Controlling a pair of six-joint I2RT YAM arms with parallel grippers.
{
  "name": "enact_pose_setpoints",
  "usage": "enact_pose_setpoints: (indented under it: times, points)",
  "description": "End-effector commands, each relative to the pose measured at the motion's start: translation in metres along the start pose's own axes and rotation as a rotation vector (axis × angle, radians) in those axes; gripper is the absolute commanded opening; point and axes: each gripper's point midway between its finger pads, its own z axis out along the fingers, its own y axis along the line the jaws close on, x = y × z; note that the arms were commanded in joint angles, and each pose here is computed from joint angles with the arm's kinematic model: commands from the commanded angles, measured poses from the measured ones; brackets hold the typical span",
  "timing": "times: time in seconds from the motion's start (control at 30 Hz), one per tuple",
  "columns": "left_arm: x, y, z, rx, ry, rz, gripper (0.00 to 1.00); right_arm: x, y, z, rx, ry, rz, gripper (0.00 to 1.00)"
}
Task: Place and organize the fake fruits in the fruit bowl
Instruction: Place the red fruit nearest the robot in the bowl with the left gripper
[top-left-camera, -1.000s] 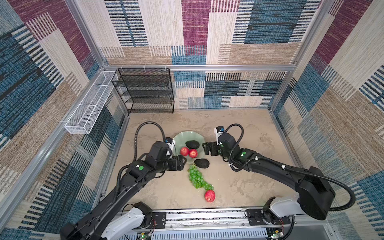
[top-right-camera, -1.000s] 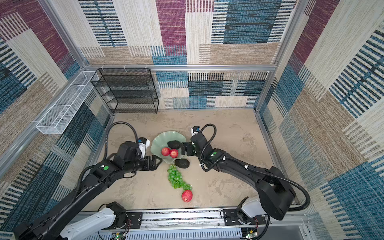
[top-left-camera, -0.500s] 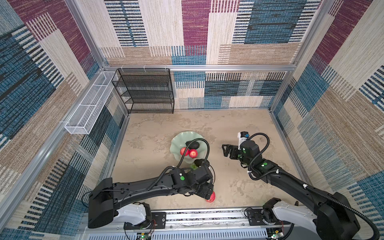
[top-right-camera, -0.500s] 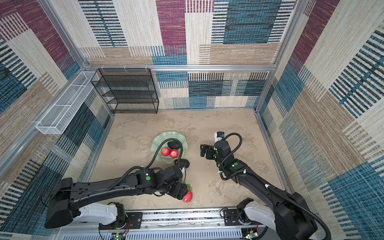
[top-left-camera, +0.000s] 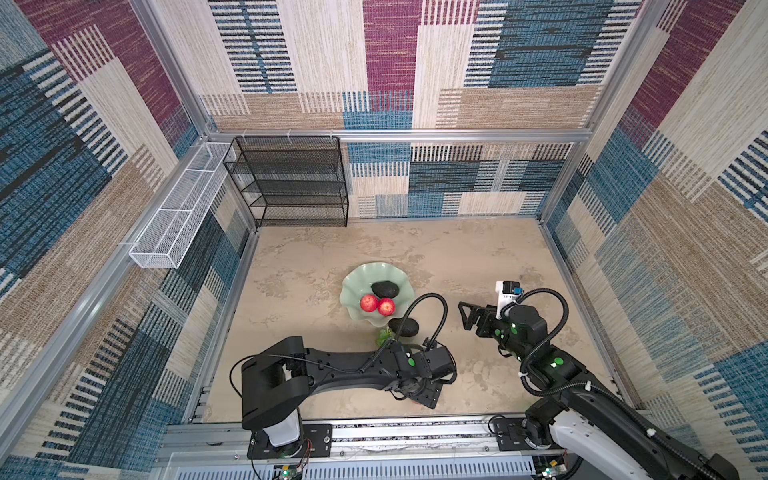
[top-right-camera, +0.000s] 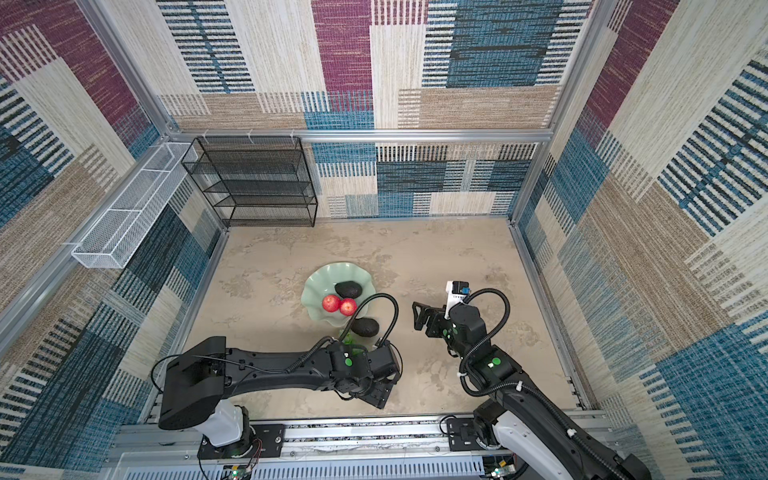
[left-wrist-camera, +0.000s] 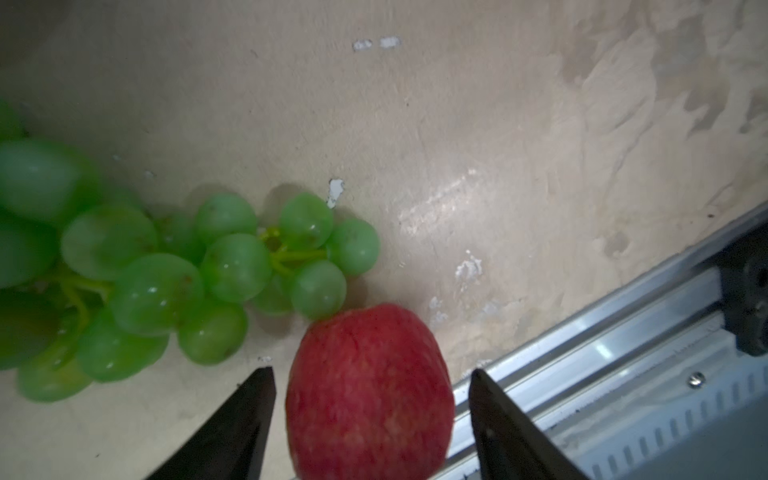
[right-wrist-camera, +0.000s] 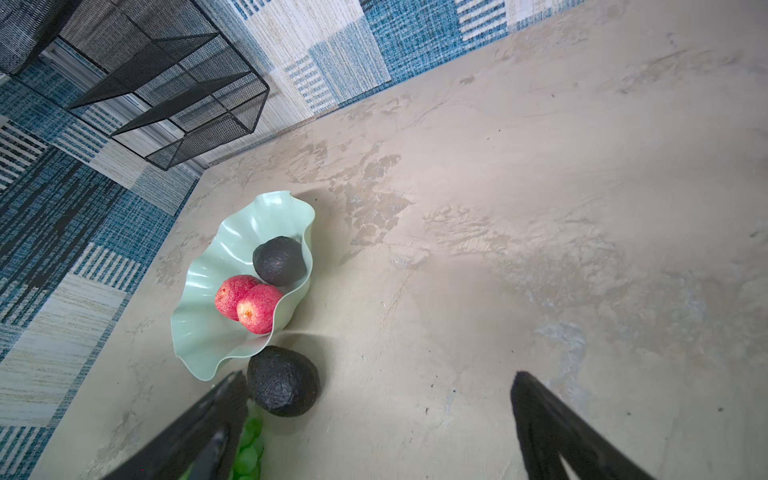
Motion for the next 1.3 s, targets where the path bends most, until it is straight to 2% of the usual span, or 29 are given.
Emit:
enact_pose_setpoints:
  times: [0.0,0.1,0.27,0.37,0.5,0.6,0.77,1.03,1.27]
  points:
    - [-0.001,-0.006,0.0,0.016,0.005,-0.021,0.63,0.0,-0.006,-0.002,0.024,-0.009,0.018,1.0]
    - [-0.007,-0.009,-0.01,0.039,-0.028,-0.002,0.53,0.0,-0.007,-0.002,0.028,-0.015,0.02,1.0]
    - [-0.037,0.001,-0.065,0.064,-0.193,0.002,0.53,-0.007,-0.002,0.001,0.023,-0.021,0.003,1.0]
    - [-0.064,0.031,-0.101,0.039,-0.311,-0.028,0.53,-0.013,0.004,0.002,0.016,-0.021,-0.023,1.0]
    - [-0.105,0.101,-0.141,-0.047,-0.428,-0.115,0.53,-0.016,0.009,0.008,-0.004,-0.032,-0.047,1.0]
    - [-0.129,0.148,-0.161,-0.076,-0.51,-0.192,0.53,-0.016,0.016,0.018,-0.009,0.019,-0.084,0.99]
    - [-0.165,0.205,-0.158,-0.063,-0.539,-0.321,0.53,-0.007,0.03,0.037,-0.066,0.09,-0.095,0.98]
    - [-0.209,0.244,-0.116,-0.074,-0.48,-0.402,0.53,0.014,0.043,0.053,-0.132,0.188,-0.084,0.96]
    - [-0.228,0.265,-0.08,-0.08,-0.41,-0.454,0.53,0.048,0.058,0.06,-0.207,0.27,-0.157,0.96]
